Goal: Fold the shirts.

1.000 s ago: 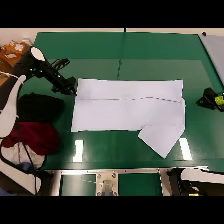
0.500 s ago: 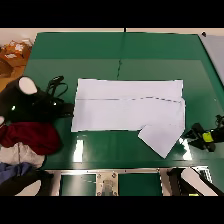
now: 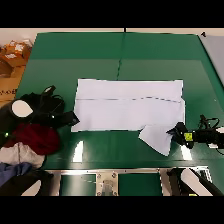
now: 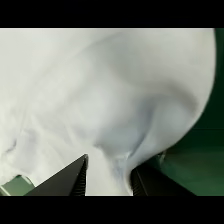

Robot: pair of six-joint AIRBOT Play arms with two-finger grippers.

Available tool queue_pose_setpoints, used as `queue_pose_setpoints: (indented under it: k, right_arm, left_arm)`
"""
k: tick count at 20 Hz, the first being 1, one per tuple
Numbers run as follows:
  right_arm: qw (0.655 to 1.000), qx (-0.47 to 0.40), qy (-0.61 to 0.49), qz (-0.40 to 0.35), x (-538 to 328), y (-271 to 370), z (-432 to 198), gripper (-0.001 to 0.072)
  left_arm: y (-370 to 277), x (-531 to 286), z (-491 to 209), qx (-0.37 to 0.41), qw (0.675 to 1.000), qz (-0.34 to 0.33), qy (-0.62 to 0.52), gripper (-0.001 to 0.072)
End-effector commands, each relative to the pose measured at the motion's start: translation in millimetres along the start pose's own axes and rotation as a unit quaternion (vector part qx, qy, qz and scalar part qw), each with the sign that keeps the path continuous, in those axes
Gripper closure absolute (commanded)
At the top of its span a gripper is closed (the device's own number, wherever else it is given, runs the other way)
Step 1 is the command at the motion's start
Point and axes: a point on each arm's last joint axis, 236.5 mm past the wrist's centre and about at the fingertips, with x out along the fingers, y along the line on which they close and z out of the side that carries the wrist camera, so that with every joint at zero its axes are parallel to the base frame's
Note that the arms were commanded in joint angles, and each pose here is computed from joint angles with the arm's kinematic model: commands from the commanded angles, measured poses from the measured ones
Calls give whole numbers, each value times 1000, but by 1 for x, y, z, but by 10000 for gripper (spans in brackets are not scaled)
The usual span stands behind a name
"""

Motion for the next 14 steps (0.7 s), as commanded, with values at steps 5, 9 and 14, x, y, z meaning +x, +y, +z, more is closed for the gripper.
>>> queue_pose_setpoints:
  k: [5,9,14]
  right_arm:
    - [999,-23,-26,13,-5,12,15,364]
    - [999,-15,-33,27,-6,19,18,364]
    - [998,-11,-44,33,-6,21,24,364]
  left_arm:
    - [-42,75,-52,-110,992,-62,-15,10]
    - [-28,102,-36,-145,987,-40,-53,12]
    - [-24,110,-1,-154,981,-37,-112,293]
